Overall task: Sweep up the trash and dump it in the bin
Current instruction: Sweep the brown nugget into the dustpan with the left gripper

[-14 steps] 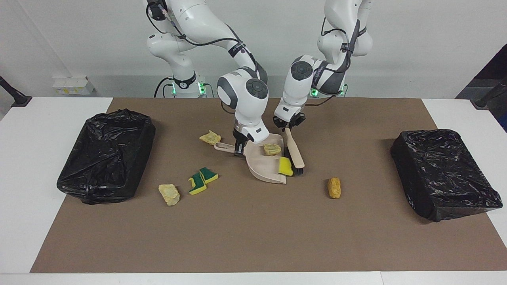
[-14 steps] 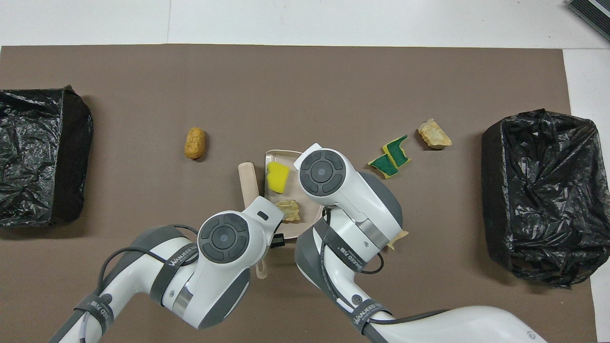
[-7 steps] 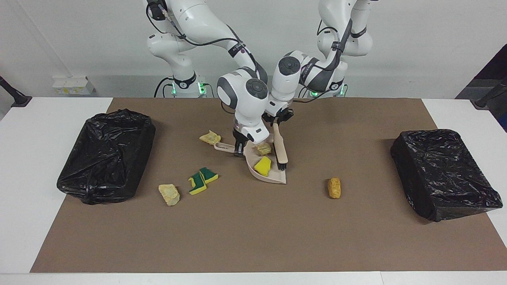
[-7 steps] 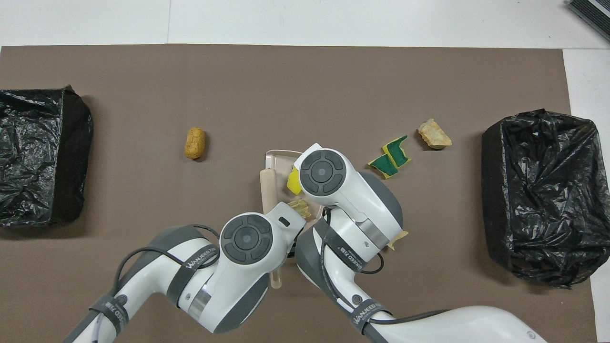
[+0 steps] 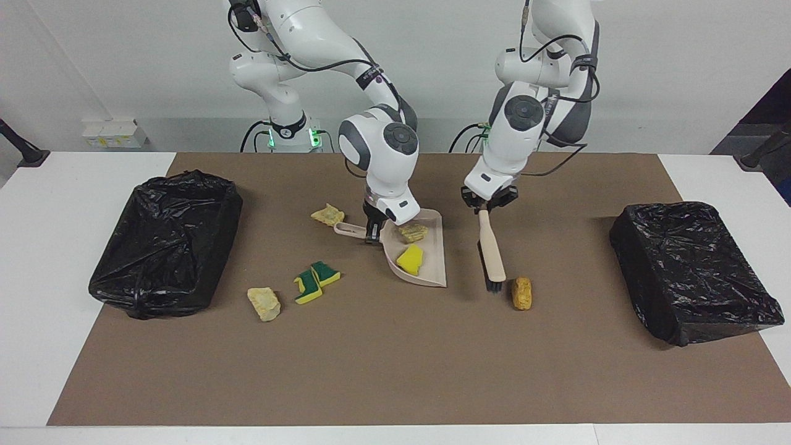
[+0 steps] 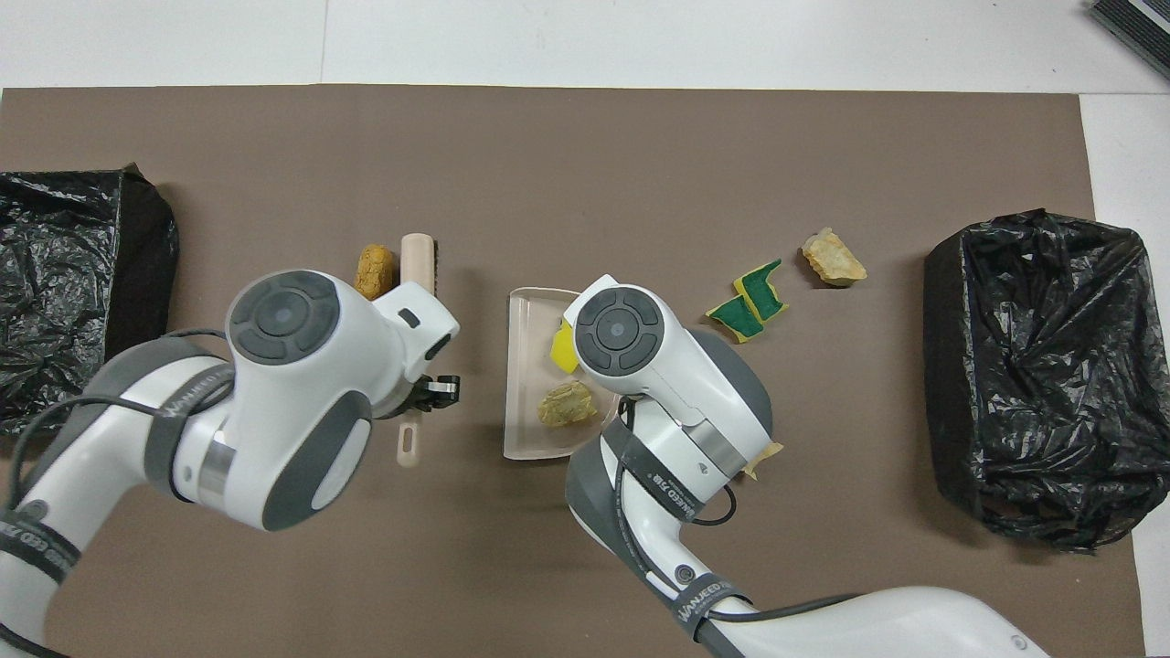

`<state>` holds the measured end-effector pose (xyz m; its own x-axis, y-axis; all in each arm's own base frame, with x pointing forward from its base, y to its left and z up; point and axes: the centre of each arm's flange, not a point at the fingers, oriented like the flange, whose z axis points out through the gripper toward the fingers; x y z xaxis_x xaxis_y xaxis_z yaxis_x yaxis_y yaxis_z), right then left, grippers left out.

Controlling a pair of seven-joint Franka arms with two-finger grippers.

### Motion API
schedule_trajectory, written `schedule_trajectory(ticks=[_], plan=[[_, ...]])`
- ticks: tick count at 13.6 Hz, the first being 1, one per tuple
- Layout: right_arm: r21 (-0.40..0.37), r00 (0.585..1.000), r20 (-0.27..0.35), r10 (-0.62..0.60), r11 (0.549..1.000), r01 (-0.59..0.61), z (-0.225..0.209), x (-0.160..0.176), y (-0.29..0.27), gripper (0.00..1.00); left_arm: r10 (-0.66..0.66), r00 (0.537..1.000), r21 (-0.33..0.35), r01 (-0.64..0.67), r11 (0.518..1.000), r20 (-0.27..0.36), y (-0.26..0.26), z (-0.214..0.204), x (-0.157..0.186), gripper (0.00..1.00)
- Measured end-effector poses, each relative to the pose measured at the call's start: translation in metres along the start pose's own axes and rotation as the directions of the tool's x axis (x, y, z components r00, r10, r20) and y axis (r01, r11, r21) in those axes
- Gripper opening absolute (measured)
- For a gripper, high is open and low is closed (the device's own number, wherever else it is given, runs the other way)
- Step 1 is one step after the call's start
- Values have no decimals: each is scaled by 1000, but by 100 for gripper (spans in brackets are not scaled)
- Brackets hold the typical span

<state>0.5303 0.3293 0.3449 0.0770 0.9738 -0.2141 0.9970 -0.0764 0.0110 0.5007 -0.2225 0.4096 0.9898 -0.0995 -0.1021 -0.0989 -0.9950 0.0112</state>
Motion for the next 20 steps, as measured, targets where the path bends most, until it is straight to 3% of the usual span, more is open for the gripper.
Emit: schedule_trajectory(ticks=[6, 9, 15, 17, 20], plan=[[0, 1000, 0, 0, 1000, 0, 0, 0, 0, 32, 230, 973, 54, -228, 972, -31, -126, -11, 56, 26], [0, 1000, 0, 0, 1000, 0, 0, 0, 0, 32, 344, 938, 116, -345, 931, 28, -165, 10, 68, 26], [0, 1000, 0, 0, 1000, 0, 0, 0, 0, 32, 416, 901, 90, -427, 900, 121, -132, 49, 59, 26], [0, 1000, 0, 0, 1000, 0, 0, 0, 0, 32, 433, 888, 77, -448, 891, 157, -93, 54, 48, 26], [0, 1000, 0, 0, 1000, 0, 0, 0, 0, 32, 362, 916, 97, -382, 919, 176, -23, 56, 20, 26]])
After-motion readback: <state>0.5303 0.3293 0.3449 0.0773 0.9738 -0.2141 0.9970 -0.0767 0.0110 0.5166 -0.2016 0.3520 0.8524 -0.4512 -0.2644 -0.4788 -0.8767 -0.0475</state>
